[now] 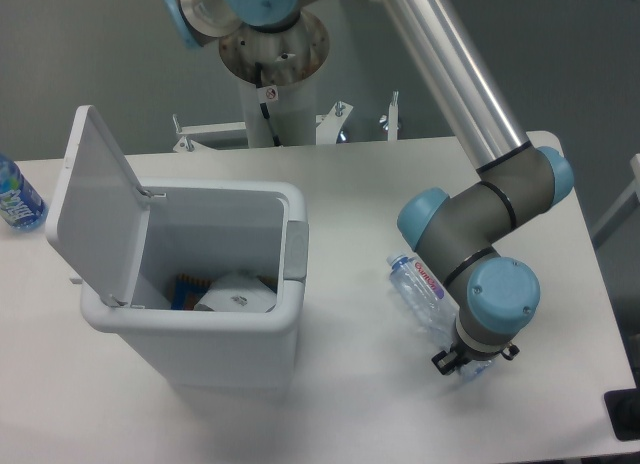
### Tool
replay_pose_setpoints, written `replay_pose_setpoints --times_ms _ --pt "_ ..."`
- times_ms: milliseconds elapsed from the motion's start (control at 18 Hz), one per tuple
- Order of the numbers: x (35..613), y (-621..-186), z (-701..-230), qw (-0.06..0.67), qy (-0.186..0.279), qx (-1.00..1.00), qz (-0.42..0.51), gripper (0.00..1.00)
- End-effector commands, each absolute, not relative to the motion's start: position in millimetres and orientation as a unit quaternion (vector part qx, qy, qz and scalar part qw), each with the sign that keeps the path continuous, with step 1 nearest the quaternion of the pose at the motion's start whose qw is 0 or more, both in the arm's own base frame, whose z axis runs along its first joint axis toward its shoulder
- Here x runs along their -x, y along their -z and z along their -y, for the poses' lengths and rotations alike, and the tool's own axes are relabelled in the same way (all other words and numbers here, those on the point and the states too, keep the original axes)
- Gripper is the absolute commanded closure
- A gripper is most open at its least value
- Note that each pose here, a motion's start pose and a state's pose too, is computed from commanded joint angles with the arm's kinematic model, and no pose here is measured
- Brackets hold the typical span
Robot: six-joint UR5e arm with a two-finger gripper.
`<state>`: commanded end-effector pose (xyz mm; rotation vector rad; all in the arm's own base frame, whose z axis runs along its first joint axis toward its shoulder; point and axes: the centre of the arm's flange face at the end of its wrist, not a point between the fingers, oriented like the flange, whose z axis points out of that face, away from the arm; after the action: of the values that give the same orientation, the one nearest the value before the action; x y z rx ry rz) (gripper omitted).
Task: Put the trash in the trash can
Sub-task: 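Close the gripper on the bottle's body and lift it, then carry the bottle over the trash can opening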
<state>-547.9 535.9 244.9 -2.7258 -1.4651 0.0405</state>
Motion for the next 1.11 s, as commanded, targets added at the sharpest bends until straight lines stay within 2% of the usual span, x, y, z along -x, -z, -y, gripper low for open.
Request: replay_pose_setpoints --times_ms 556,833,1111 --pt "524.6 -368.5 -535.7 0.147 0.047 0.871 0.467 0.48" --pt "534.1 -442.9 -519.5 0.215 0.049 0.853 0.473 0.48" --pt "529.0 -515.4 -502.2 0.292 0.084 0.836 0.457 0.48"
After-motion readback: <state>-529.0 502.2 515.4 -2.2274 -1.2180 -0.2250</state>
